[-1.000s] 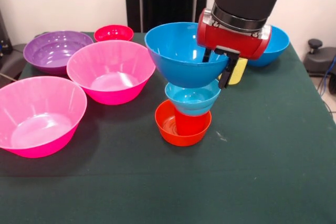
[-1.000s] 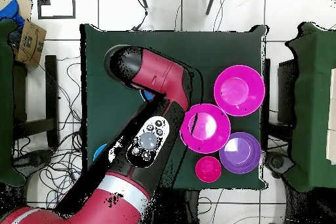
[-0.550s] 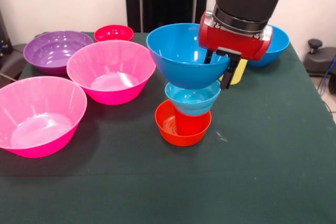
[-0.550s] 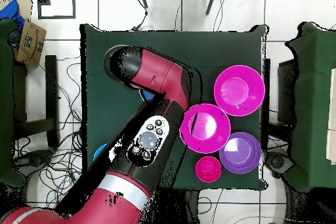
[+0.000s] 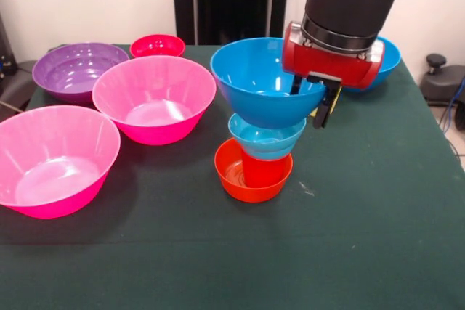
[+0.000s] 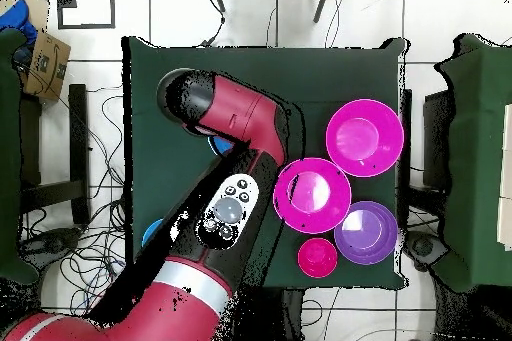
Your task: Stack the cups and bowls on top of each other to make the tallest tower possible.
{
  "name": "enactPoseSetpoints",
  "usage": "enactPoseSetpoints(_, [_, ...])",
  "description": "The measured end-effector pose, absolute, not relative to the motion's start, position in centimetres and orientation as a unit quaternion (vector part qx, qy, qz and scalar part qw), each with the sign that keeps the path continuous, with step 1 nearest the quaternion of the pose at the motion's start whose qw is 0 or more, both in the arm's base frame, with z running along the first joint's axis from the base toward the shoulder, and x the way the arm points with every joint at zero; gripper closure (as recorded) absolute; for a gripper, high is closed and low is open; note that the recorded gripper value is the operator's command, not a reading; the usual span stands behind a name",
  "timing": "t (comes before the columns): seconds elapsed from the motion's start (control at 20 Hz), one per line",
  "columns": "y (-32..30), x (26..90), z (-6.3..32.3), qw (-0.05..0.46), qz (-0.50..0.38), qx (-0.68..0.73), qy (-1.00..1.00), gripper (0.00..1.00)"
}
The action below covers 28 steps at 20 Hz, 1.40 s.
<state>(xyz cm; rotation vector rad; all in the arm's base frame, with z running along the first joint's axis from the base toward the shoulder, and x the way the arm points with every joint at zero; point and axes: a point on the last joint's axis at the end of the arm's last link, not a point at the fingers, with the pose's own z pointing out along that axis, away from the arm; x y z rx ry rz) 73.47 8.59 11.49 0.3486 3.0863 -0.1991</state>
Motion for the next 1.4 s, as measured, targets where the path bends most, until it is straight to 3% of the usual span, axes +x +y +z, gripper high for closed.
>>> enactPoseSetpoints(0.6, [8.3,74.3,10.6,0.013,-0.027,0.123,0.992,1.00])
enactPoseSetpoints(1.4, [6.5,74.6,10.0,0.033,-0.045,0.119,0.991,1.00])
